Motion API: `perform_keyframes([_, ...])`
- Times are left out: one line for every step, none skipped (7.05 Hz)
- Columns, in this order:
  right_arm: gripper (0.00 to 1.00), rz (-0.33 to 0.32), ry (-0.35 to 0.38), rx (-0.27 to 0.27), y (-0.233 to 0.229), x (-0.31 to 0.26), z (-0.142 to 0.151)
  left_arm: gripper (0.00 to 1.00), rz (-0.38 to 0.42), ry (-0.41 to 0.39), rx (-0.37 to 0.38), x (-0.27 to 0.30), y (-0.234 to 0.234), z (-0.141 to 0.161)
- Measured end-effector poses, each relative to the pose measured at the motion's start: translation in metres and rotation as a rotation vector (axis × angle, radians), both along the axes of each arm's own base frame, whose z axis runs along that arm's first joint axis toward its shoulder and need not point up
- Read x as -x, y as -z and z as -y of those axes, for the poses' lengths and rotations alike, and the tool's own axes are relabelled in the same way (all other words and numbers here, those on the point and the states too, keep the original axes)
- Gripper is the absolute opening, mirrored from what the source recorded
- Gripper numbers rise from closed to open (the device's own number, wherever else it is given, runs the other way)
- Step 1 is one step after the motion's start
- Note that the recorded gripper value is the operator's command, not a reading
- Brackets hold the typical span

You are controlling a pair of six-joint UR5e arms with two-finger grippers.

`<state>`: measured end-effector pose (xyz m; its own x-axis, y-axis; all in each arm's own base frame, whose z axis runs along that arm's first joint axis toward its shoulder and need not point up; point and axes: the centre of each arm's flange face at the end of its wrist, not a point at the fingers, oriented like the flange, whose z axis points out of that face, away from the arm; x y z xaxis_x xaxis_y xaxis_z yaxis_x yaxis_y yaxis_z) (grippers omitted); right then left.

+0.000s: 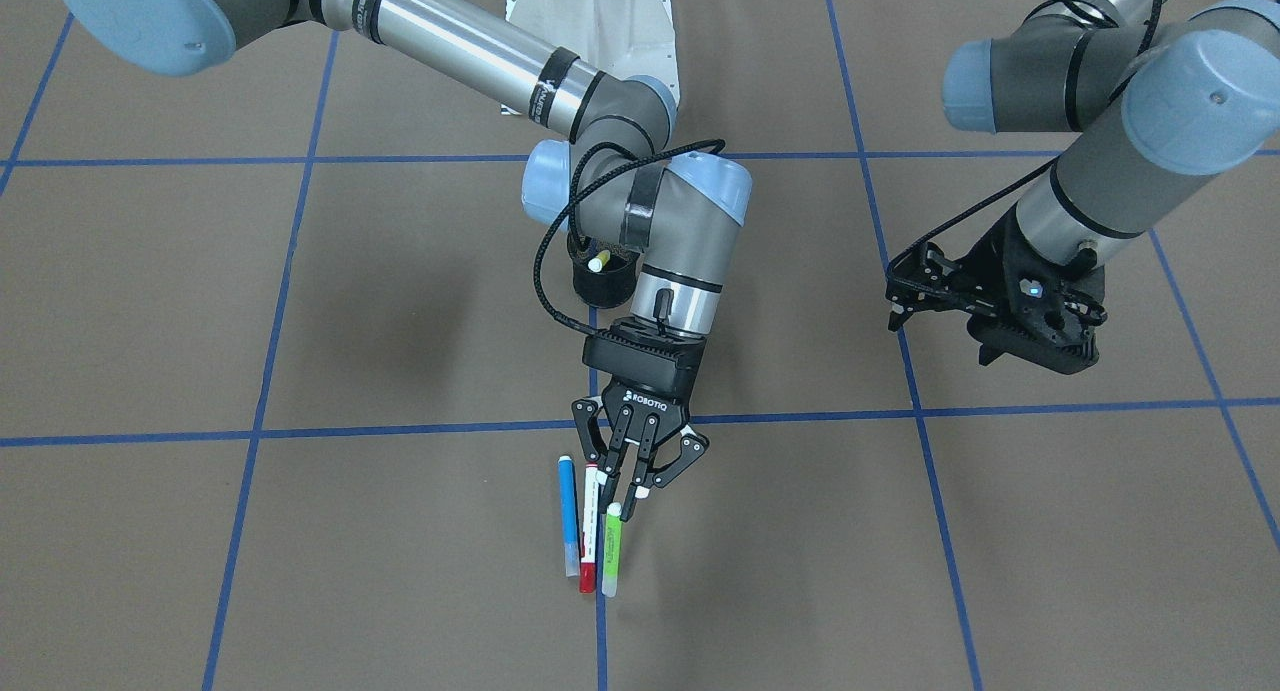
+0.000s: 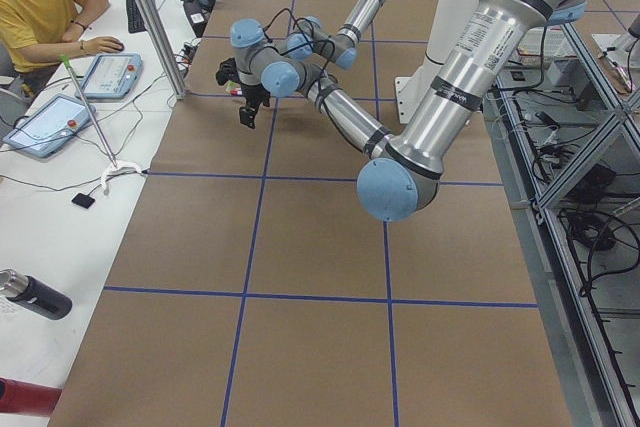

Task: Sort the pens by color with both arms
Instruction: 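Lay the green highlighter beside the red-capped marker with the right gripper, then withdraw the right gripper while the left gripper moves over the laid markers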

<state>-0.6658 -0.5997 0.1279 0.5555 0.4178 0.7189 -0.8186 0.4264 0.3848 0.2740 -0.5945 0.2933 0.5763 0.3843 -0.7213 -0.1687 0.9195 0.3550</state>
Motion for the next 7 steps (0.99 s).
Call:
perform_keyframes([0.22,-0.008,0.007,0.002,-0.006,0.008,-0.003,0.99,-0.002,-0.001,0.0,0.0,0.0,0.0])
perform_keyframes([0.22,-0.015,0.019,0.004,-0.01,0.018,-0.011,0.99,-0.003,-0.002,0.0,0.001,0.001,-0.001])
perform_keyframes([0.23,-0.015,0.029,0.003,-0.008,0.025,-0.017,0.99,-0.004,-0.002,0.001,0.001,0.001,-0.001])
perform_keyframes([0.29,-0.013,0.035,0.002,-0.005,0.029,-0.021,0.99,-0.004,-0.003,0.0,0.001,0.001,-0.001])
perform_keyframes([0.52,-0.013,0.038,0.001,-0.004,0.03,-0.023,0.99,-0.004,-0.003,0.001,0.001,0.001,-0.001])
perform_keyframes([0.83,-0.017,0.042,0.0,-0.003,0.031,-0.023,0.99,-0.004,-0.003,0.001,0.001,0.001,-0.001])
perform_keyframes([0.98,-0.023,0.047,-0.001,-0.003,0.031,-0.024,0.99,-0.004,-0.003,0.001,0.001,0.001,-0.001])
